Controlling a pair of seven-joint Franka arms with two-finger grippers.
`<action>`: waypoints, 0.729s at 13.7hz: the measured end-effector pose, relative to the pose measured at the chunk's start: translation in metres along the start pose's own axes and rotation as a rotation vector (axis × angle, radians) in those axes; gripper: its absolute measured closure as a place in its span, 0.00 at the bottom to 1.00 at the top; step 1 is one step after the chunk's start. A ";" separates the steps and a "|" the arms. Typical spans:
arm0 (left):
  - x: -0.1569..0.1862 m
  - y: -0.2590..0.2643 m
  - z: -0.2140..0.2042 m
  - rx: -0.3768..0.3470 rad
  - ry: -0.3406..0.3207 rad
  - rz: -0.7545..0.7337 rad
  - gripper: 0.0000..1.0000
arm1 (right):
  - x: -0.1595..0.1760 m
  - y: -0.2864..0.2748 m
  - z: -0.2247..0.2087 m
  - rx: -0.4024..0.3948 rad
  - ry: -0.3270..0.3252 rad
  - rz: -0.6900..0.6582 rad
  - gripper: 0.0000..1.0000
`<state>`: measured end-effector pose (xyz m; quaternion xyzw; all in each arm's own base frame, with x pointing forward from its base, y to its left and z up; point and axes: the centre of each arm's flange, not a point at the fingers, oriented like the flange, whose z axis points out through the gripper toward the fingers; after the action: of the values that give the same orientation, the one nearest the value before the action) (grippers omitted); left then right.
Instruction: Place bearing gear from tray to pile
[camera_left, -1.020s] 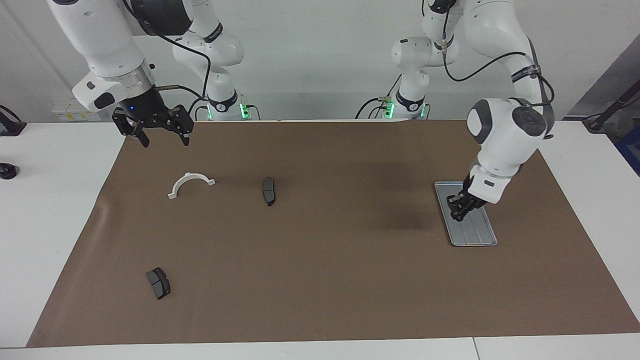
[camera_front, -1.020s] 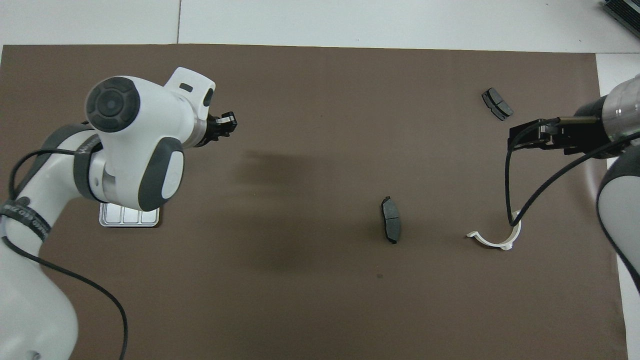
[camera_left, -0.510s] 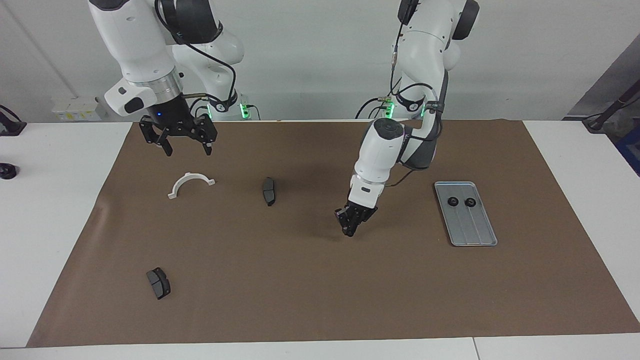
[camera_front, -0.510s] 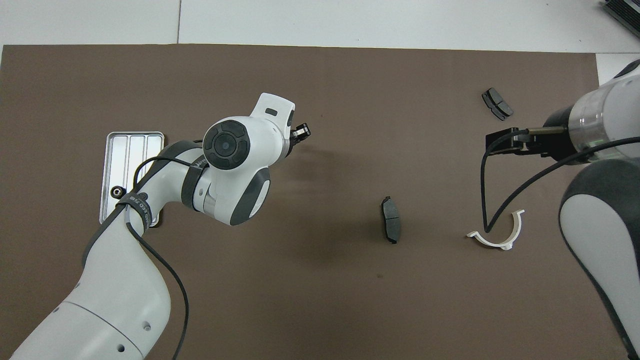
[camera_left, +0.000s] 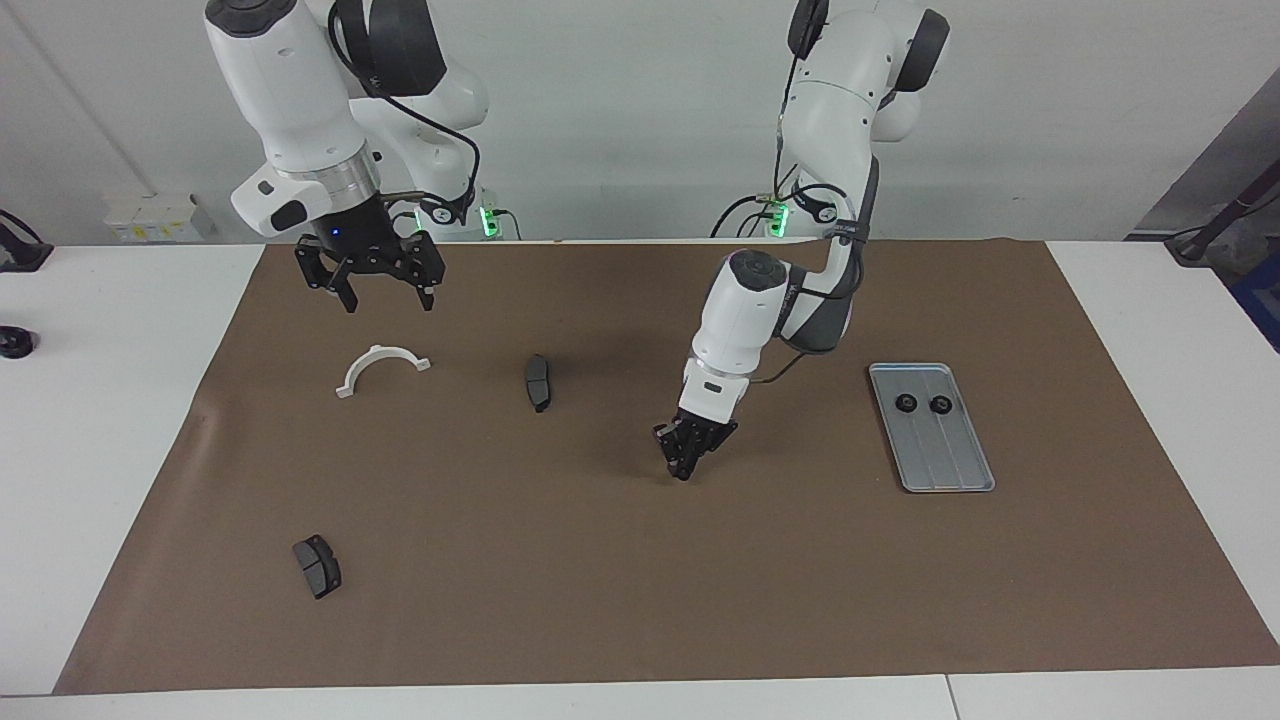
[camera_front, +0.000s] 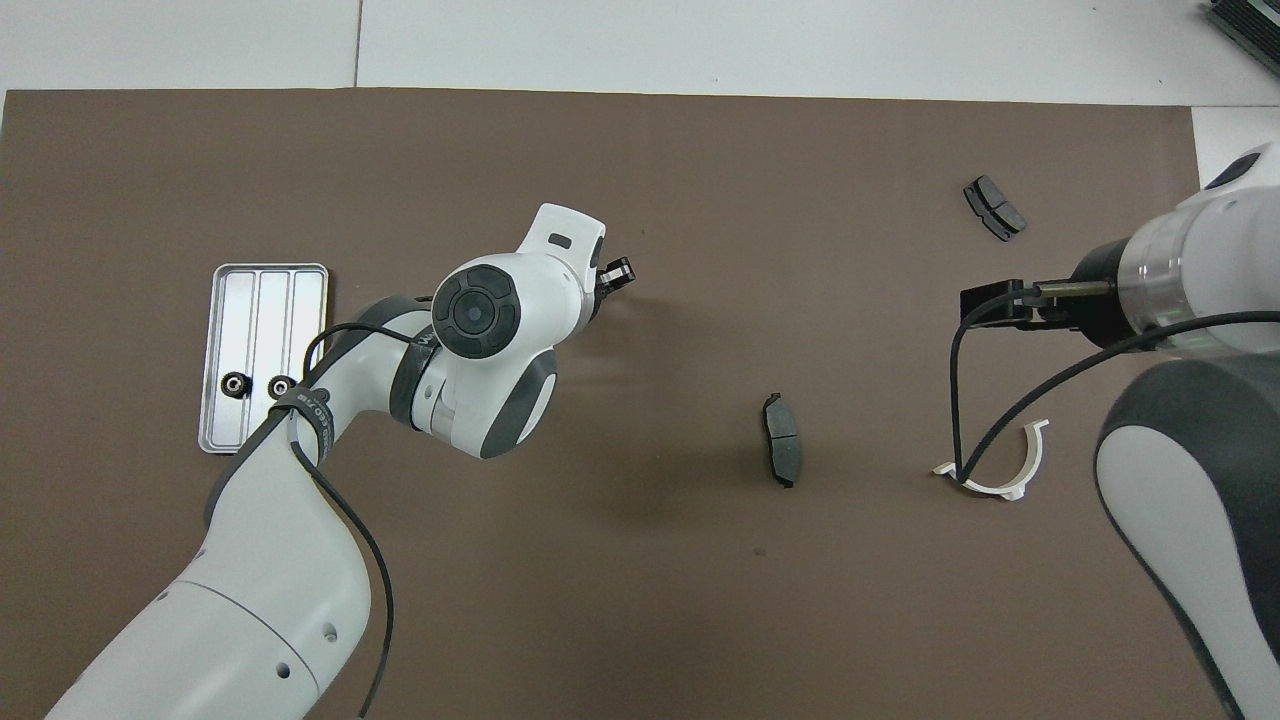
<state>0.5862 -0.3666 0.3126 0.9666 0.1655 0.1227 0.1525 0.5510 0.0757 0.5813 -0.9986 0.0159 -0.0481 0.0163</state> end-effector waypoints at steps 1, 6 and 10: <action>-0.004 -0.001 0.003 0.004 -0.006 0.003 0.77 | -0.002 0.000 0.002 -0.001 -0.005 0.000 0.00; -0.010 0.001 0.003 0.033 -0.031 0.011 0.21 | -0.006 0.001 0.016 -0.005 -0.027 -0.007 0.00; 0.059 -0.012 -0.095 0.112 -0.039 -0.025 0.00 | 0.011 -0.008 0.046 0.000 -0.013 -0.024 0.00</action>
<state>0.6090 -0.3105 0.4074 0.9737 0.1811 0.0925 0.1028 0.5667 0.0847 0.5371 -0.9990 0.0038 -0.0418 0.0157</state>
